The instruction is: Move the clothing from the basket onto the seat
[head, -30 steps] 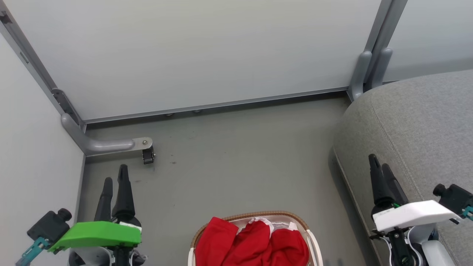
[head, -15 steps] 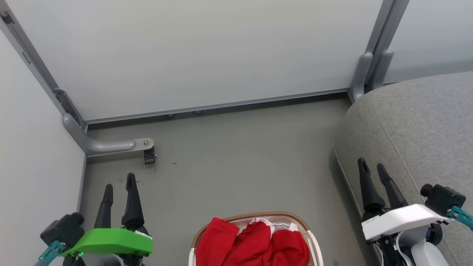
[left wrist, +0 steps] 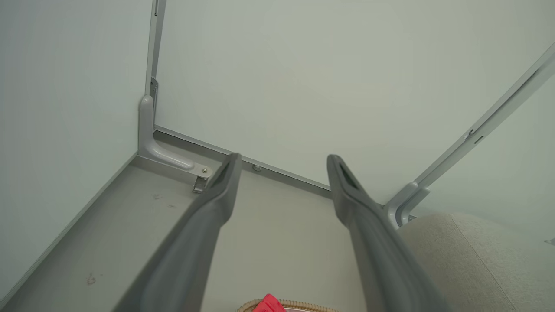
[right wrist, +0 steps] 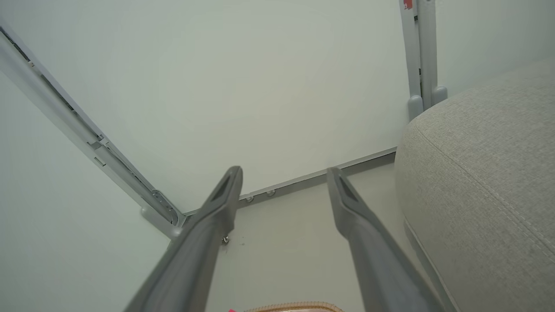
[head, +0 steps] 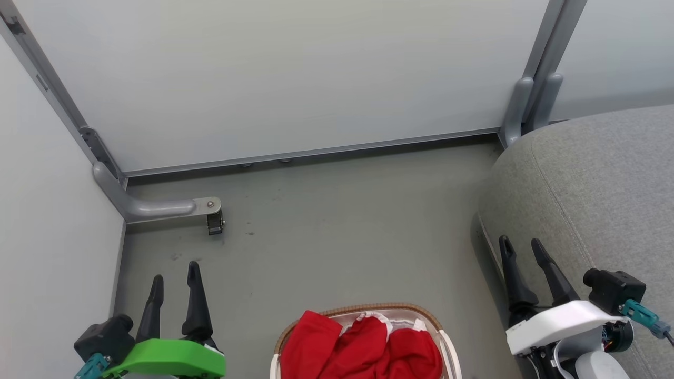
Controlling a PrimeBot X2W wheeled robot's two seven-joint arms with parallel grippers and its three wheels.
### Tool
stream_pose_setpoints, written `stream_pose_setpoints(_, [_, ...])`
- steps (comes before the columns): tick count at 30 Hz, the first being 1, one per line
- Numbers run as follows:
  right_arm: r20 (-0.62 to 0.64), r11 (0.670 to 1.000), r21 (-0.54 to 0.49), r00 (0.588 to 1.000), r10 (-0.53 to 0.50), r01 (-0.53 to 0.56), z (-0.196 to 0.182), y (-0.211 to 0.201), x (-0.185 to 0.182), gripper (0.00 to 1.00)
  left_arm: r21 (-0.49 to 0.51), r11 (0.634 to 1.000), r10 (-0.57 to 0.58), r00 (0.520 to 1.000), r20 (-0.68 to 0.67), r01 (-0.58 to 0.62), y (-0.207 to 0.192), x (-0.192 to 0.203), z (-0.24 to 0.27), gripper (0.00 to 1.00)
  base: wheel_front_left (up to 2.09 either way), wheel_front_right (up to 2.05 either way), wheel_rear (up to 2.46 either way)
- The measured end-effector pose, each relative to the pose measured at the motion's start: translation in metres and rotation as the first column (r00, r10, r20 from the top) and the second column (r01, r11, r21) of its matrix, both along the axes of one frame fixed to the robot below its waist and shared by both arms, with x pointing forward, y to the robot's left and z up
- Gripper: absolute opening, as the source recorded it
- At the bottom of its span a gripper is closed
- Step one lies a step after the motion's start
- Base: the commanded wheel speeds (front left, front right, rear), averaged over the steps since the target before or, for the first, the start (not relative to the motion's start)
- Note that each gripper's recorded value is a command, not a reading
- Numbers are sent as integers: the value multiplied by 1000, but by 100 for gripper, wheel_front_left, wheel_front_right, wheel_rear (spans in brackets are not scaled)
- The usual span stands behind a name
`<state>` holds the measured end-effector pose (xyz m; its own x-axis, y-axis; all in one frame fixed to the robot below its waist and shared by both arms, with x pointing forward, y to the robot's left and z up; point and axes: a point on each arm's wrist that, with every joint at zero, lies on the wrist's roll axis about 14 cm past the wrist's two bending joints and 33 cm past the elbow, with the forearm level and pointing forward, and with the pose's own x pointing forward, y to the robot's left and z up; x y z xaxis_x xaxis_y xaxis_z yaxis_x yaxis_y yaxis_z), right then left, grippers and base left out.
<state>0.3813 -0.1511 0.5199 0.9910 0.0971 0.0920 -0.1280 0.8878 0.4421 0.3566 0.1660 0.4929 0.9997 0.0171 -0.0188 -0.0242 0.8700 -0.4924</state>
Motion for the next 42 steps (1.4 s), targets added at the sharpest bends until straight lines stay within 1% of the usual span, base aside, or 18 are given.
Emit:
stream_pose_setpoints(18, [15,991,-136,1000,20,-18,-5,7,-2,100,129,992,-13,1000,0,13,-5,-5,-6,100,0,0,0])
stream_pose_setpoints(42, [57,953,-301,997,60,-40,-4,17,-3,100,269,962,-40,999,8,37,-12,-10,-12,100,0,0,0])
